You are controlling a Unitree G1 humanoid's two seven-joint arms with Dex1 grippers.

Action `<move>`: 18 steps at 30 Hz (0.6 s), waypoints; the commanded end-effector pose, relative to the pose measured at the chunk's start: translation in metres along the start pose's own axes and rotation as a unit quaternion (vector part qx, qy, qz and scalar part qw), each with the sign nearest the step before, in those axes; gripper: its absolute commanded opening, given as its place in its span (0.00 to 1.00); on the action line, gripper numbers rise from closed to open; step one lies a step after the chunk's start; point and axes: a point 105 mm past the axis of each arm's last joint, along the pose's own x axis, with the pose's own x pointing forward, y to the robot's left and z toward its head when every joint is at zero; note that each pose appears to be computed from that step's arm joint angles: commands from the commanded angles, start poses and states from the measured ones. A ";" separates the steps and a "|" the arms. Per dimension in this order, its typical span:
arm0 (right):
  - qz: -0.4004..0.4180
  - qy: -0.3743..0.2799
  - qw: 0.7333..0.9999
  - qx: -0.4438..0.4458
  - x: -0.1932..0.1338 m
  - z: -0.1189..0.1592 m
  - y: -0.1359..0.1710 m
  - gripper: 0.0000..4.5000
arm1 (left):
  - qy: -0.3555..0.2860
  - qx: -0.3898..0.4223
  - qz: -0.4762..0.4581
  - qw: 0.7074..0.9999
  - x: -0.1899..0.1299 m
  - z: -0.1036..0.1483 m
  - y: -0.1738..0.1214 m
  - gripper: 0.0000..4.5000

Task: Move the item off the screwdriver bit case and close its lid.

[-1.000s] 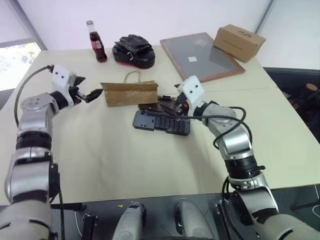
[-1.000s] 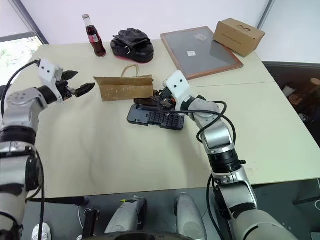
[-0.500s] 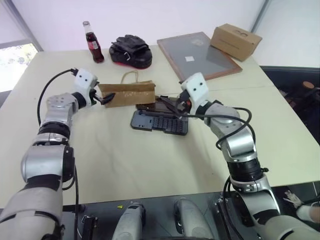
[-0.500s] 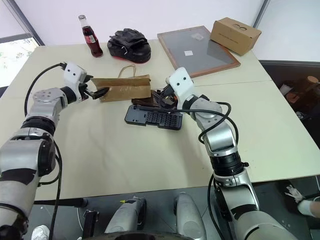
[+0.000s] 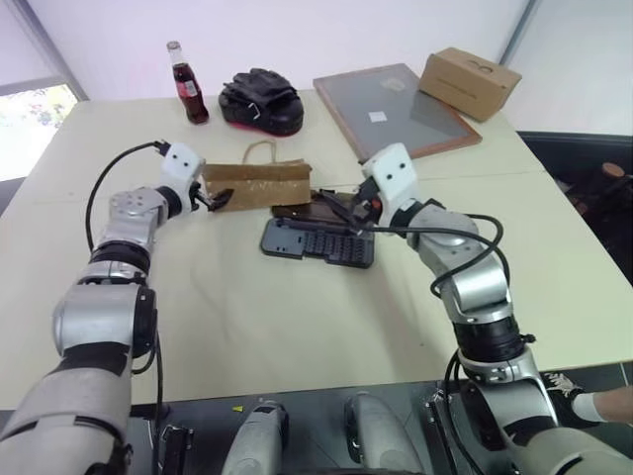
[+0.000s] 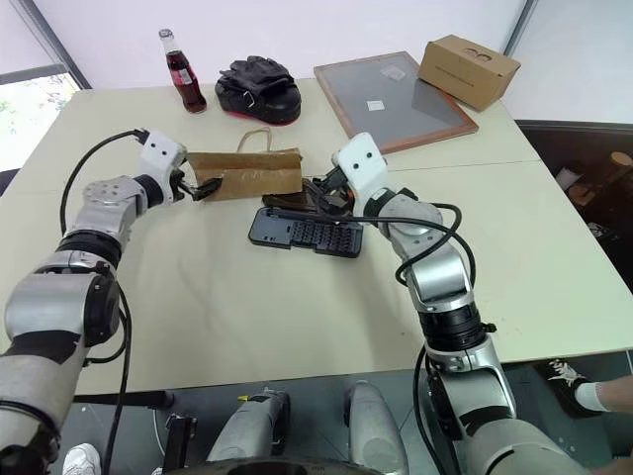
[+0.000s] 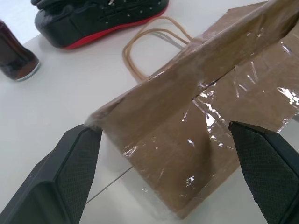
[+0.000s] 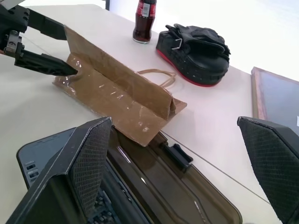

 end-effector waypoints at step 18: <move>-0.022 -0.028 0.999 -0.007 -0.007 0.018 -0.004 1.00 | -0.025 0.028 -0.014 0.999 0.010 0.019 -0.010 0.01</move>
